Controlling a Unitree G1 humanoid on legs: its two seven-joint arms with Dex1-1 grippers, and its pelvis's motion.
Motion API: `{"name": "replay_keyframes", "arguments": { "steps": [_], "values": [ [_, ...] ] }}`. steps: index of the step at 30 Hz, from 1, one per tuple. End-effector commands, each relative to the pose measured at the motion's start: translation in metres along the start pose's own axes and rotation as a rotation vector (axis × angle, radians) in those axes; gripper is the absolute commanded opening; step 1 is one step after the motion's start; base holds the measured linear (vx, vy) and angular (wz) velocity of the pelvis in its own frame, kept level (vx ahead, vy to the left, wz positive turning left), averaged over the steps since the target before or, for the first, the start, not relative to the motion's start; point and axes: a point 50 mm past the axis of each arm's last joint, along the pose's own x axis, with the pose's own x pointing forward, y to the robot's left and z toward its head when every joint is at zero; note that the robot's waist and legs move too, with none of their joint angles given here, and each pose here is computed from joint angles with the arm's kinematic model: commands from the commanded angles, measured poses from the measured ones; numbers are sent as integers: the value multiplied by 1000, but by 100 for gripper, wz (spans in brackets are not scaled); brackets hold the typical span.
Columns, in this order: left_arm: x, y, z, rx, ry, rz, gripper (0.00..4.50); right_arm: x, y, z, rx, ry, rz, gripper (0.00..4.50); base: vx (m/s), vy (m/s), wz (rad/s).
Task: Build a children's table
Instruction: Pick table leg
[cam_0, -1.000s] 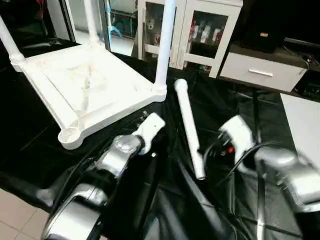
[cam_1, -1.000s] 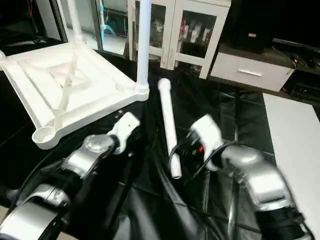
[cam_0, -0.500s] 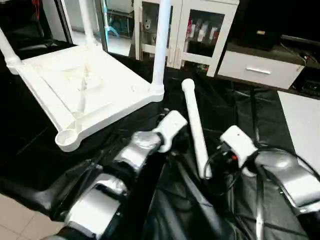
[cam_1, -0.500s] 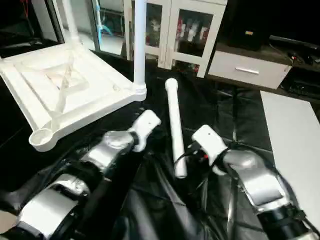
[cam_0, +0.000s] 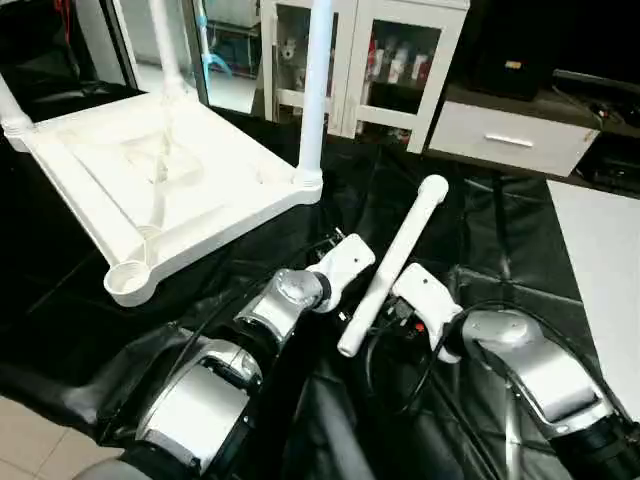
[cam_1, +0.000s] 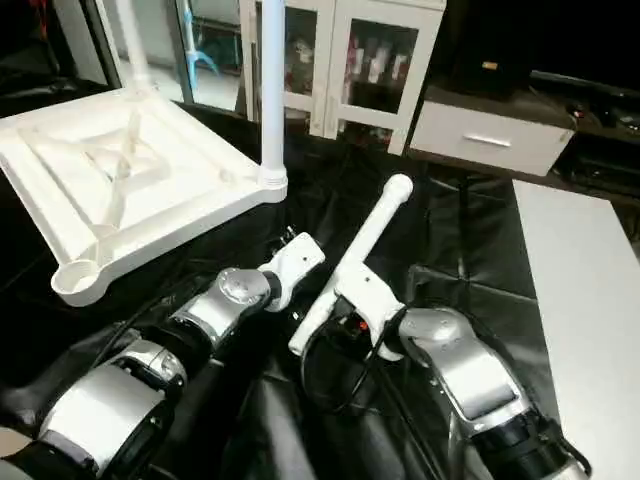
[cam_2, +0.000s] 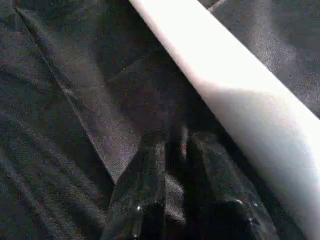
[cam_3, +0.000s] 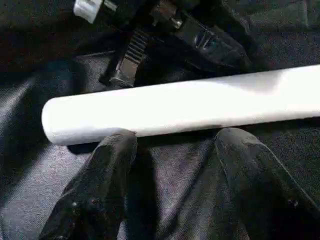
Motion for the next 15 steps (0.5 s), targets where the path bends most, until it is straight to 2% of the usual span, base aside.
{"name": "replay_keyframes", "arguments": {
  "steps": [1, 3, 4, 5, 6, 8, 15],
  "values": [
    [-2, 3, -2, 66, 12, -27, 92, 7, 11, 14, -30, -45, 54, 292, 0, 0, 0],
    [-3, 3, -1, 75, -2, -42, 92, 9, 14, 17, -32, -55, 62, 292, 0, 0, 0],
    [-4, 4, 7, 89, -59, -79, 92, 12, 21, 24, -33, -82, 89, 292, 0, 0, 0],
    [-4, 4, 7, 89, -59, -79, 92, 12, 21, 24, -33, -82, 89, 292, 0, 0, 0],
    [-6, 5, 14, 93, -104, -116, 92, 16, 27, 32, -27, -112, 109, 292, 0, 0, 0],
    [-7, 3, 18, 100, -134, -169, 92, 21, 31, 37, -27, -126, 114, 292, 0, 0, 0],
    [-8, -5, 19, 121, -157, -272, 92, 31, 36, 43, -30, -139, 106, 292, 0, 0, 0]
  ]
}}
